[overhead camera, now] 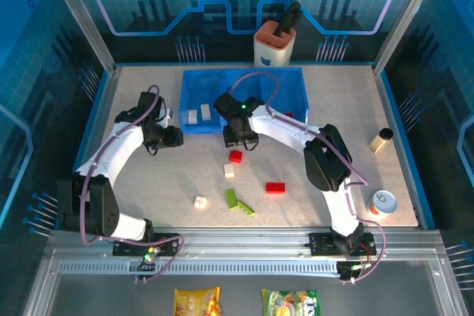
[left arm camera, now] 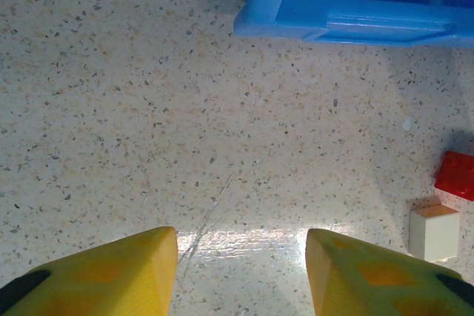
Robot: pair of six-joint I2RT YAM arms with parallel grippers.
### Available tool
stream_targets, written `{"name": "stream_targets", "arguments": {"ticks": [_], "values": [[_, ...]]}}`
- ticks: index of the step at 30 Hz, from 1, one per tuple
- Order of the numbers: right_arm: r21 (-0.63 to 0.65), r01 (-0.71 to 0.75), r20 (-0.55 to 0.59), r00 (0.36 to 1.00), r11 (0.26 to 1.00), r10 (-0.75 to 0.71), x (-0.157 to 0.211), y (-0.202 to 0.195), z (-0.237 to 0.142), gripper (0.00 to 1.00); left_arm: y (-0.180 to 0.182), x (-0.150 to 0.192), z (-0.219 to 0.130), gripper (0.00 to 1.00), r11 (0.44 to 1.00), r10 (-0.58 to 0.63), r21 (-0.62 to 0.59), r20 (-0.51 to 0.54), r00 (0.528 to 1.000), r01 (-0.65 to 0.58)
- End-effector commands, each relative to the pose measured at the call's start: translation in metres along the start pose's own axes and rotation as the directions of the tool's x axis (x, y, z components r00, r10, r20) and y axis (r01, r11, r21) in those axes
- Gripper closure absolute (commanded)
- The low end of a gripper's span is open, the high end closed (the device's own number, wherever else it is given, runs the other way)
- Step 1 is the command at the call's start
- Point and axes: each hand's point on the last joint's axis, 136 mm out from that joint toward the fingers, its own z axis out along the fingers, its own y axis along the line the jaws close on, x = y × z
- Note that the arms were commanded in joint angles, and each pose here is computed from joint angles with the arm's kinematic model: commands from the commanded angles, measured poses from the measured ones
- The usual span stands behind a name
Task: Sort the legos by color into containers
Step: Pick up the lego from the center of the table.
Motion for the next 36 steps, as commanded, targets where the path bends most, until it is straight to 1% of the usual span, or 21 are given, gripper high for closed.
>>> {"name": "stream_targets", "arguments": {"ticks": [1, 3, 5, 6, 8, 11, 16, 25, 36], "values": [[0.010, -0.181, 0.065, 0.981, 0.983, 0.180, 0.004, -0.001, -0.013, 0.42, 0.004, 0.003, 0.001, 0.50, 1.000, 0.003, -0.010, -0.019, 1.000, -0.003], [0.044, -0.244, 0.085, 0.967, 0.969, 0.239, 0.010, -0.005, -0.012, 0.40, 0.004, 0.003, 0.001, 0.50, 1.000, 0.003, -0.008, -0.018, 1.000, -0.004], [0.066, -0.272, 0.107, 0.959, 0.960, 0.264, 0.013, -0.005, -0.012, 0.35, 0.004, 0.003, 0.001, 0.50, 1.000, 0.004, -0.008, -0.018, 1.000, -0.004], [0.073, -0.279, 0.118, 0.956, 0.958, 0.269, 0.014, -0.003, -0.011, 0.32, 0.004, 0.003, 0.001, 0.50, 1.000, 0.002, -0.007, -0.018, 1.000, -0.002], [0.088, -0.288, 0.130, 0.952, 0.954, 0.276, 0.016, -0.001, -0.011, 0.28, 0.004, 0.003, 0.001, 0.50, 1.000, 0.002, -0.007, -0.018, 1.000, -0.002], [0.104, -0.303, 0.138, 0.948, 0.947, 0.288, 0.019, 0.001, -0.008, 0.26, 0.003, 0.003, 0.000, 0.50, 1.000, 0.003, -0.004, -0.017, 1.000, -0.003], [0.132, -0.354, 0.134, 0.932, 0.926, 0.338, 0.023, 0.004, 0.003, 0.26, 0.003, 0.003, 0.000, 0.50, 1.000, 0.003, 0.001, -0.017, 1.000, -0.003], [0.147, -0.351, 0.103, 0.935, 0.925, 0.339, 0.029, 0.017, 0.031, 0.27, 0.002, 0.003, 0.000, 0.50, 1.000, 0.003, 0.004, -0.016, 1.000, -0.003], [0.151, -0.343, 0.063, 0.939, 0.927, 0.338, 0.037, 0.025, 0.059, 0.33, 0.002, 0.003, 0.000, 0.50, 1.000, 0.002, 0.005, -0.017, 1.000, -0.002]]}}
